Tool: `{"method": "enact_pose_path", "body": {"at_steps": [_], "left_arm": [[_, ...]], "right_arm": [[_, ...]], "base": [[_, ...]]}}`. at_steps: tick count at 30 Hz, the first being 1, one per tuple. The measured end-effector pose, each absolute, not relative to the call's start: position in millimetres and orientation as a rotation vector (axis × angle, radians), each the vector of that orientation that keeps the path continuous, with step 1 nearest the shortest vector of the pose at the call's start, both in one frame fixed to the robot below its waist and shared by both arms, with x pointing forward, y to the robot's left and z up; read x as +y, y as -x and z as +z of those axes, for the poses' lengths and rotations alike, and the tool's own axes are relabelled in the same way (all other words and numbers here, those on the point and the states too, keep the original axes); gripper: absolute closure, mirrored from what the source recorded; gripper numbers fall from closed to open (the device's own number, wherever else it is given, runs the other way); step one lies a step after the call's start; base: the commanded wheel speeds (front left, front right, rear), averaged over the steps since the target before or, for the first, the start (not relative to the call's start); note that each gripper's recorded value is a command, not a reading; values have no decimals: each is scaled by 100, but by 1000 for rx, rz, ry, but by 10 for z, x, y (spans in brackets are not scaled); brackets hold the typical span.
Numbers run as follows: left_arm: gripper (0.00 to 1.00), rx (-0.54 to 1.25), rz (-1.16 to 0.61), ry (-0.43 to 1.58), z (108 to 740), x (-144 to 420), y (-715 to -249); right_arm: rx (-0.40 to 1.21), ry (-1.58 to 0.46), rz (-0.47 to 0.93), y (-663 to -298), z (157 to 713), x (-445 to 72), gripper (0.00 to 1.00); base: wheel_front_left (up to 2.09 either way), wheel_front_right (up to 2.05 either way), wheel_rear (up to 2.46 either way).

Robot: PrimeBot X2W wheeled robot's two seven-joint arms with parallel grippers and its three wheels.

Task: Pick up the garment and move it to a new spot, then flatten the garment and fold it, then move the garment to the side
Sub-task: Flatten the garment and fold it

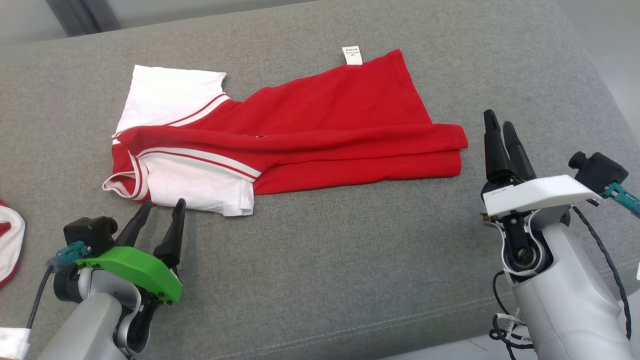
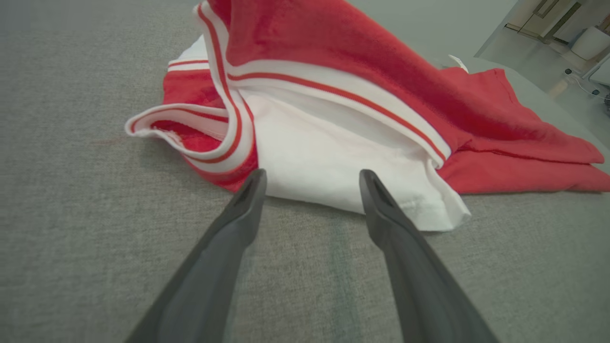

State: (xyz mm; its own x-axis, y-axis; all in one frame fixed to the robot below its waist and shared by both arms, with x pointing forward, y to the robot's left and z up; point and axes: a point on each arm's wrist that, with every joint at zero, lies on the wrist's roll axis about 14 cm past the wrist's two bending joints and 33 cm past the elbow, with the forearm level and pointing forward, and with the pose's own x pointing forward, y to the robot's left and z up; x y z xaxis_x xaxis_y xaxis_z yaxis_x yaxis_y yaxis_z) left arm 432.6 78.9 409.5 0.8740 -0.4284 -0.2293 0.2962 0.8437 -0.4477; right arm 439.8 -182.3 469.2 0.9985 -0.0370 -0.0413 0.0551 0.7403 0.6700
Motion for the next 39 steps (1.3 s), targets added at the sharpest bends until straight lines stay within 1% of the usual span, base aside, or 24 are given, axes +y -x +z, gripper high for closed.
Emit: {"method": "enact_pose_path", "body": {"at_steps": [8, 16, 22, 23, 24, 27, 31, 33, 34, 35, 39], "left_arm": [[0, 351, -356, 424, 4009, 869, -4367], [0, 340, -373, 424, 4038, 823, -4459], [0, 353, -382, 425, 4001, 782, -4446], [4, 359, -385, 428, 3986, 768, -4434], [10, 371, -387, 429, 3953, 752, -4412], [46, 376, -389, 430, 3940, 745, -4403], [64, 376, -390, 431, 3941, 741, -4402], [78, 374, -392, 432, 3946, 744, -4403], [93, 373, -392, 433, 3949, 745, -4403], [100, 372, -392, 433, 3954, 746, -4405], [100, 364, -392, 435, 3980, 758, -4411]], "right_arm": [[21, -737, -41, -4408, 4709, -1796, 0], [19, -735, -50, -4402, 4701, -1828, 0], [19, -734, -53, -4399, 4695, -1839, 0], [19, -734, -54, -4398, 4695, -1839, 0], [19, -734, -54, -4398, 4695, -1840, 0], [18, -734, -53, -4398, 4699, -1840, 0], [18, -735, -53, -4397, 4698, -1836, 0], [18, -734, -52, -4397, 4697, -1832, 0], [18, -734, -51, -4397, 4698, -1832, 0], [18, -734, -51, -4398, 4699, -1831, 0], [19, -735, -49, -4394, 4697, -1820, 0]], "base": [[0, 0, 0], [0, 0, 0], [0, 0, 0], [0, 0, 0], [0, 0, 0], [0, 0, 0], [0, 0, 0], [0, 0, 0], [0, 0, 0], [0, 0, 0], [0, 0, 0]]}}
